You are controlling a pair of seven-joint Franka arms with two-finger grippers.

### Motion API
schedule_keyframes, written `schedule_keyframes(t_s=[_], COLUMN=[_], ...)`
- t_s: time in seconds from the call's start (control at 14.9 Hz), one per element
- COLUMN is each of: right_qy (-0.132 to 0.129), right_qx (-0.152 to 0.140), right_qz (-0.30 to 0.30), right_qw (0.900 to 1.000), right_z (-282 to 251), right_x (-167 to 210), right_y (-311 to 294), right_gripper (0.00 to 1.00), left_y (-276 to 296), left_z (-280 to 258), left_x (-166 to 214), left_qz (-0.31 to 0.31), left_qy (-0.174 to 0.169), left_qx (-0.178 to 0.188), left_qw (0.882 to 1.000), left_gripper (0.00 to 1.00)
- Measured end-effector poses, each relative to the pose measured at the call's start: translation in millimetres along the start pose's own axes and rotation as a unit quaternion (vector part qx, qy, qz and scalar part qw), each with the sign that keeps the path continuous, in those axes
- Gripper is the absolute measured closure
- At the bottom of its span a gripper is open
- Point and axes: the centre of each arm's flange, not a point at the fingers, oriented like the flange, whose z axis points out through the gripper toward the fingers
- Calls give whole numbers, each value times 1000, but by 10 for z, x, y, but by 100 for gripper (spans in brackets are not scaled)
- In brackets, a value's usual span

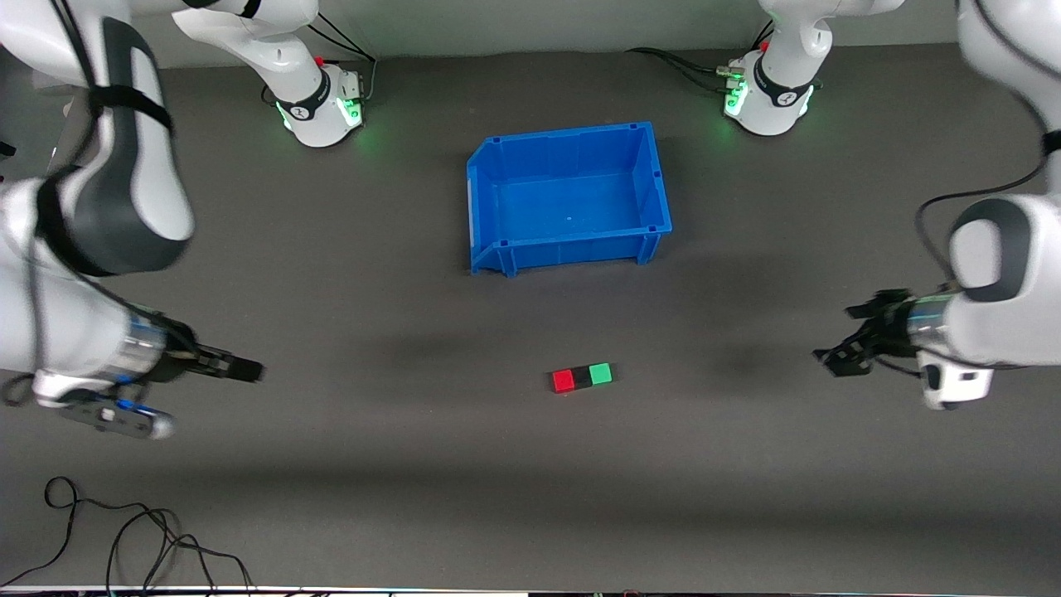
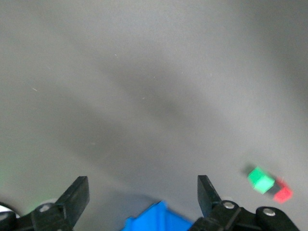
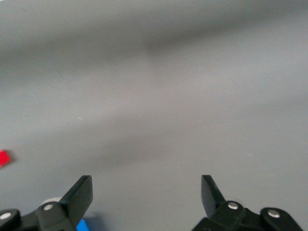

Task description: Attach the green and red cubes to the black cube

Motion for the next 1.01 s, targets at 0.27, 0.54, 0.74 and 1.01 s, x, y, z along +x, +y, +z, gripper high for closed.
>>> schedule_keyframes(t_s=[0.27, 0.54, 0.74, 1.01], right_qy=[5, 19, 20, 18], right_qx=[-25, -32, -32, -34], right_qz=[-63, -128, -137, -133], right_qw=[998, 991, 990, 990], right_z=[-478, -778, -737, -602], right_x=[-487, -845, -833, -717], right_y=[296, 680, 796, 774], right_gripper=[0, 0, 0, 0], left_y=[-124, -50, -73, -210], left_z=[-563, -914, -1148, -1337], left_x=[-200, -558, -779, -1043], left_qz=[185, 300, 334, 353], left_qy=[44, 82, 100, 124], left_qx=[33, 56, 59, 57], left_qw=[981, 949, 935, 926], left_gripper=[0, 0, 0, 0])
